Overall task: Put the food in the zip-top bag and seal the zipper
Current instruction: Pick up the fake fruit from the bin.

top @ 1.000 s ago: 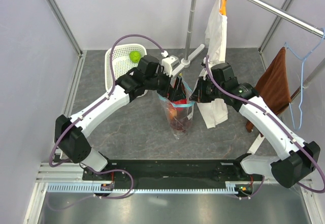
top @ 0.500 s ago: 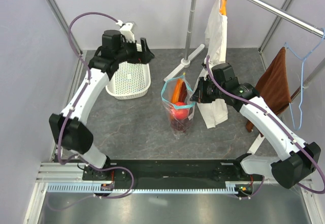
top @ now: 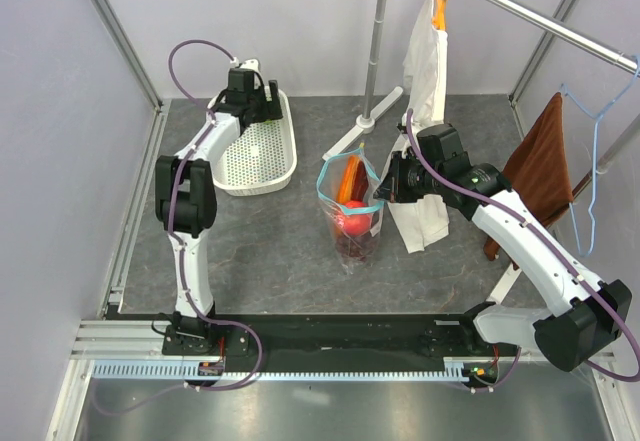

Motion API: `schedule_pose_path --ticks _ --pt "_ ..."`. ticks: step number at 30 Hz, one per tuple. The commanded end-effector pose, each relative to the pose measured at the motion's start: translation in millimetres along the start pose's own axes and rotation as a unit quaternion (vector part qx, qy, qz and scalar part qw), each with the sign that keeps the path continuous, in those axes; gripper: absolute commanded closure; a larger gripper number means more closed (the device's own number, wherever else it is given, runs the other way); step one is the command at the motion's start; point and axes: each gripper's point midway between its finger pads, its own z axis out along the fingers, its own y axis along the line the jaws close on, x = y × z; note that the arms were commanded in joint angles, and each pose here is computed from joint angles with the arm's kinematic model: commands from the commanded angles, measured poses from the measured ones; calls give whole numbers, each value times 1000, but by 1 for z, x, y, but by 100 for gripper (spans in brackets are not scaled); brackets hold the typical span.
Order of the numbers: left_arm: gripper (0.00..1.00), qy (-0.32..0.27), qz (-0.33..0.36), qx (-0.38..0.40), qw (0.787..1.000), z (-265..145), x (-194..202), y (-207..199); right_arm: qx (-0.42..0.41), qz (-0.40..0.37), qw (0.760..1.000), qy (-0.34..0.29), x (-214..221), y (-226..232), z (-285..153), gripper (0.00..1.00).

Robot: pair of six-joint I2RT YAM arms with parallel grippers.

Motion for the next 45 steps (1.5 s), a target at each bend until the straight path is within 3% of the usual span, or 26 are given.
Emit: schedule_pose_path --ticks 1,22,23,27,29,31,33,34,37,39,40,41,44,45 --pt "9 -78 -38 -36 996 23 -52 26 -15 -4 1000 -21 -10 7 -4 100" --pt "9 -66 -18 -39 997 103 -20 40 -17 12 1000 -15 -14 4 6 100" --pt "10 -67 -19 -38 997 103 -22 39 -16 13 1000 -14 -14 3 6 100" --pt "28 -65 -18 -32 997 101 -24 40 -15 14 1000 -12 -13 2 6 100" --pt "40 -62 -25 -24 997 89 -33 40 -14 12 1000 -15 -14 2 5 100" --pt "44 -77 -31 -11 996 62 -58 36 -13 12 1000 -17 -15 1 5 100" --pt "50 -66 -36 7 997 42 -59 34 -13 8 1000 -14 -13 0 4 100" --pt "51 -92 -27 41 995 5 -89 17 -12 6 1000 -15 -13 0 4 100" --pt "52 -73 -4 119 990 -44 -82 -12 -12 -8 1000 -16 -11 -1 2 100" --pt "52 -76 14 168 983 -103 -86 -36 -11 -11 1000 -17 -10 -2 1 100" --pt "52 -64 25 221 973 -125 -80 -55 -12 -11 1000 -17 -10 -2 1 100" --pt "52 -69 34 243 967 -160 -79 -68 -12 -12 1000 -19 -10 -2 0 100" --pt "52 -39 57 305 950 -205 -48 -104 -12 -12 1000 -21 -10 -2 -1 100" --pt "52 -54 68 317 945 -231 -51 -114 -12 -13 1000 -22 -10 -2 -2 100"
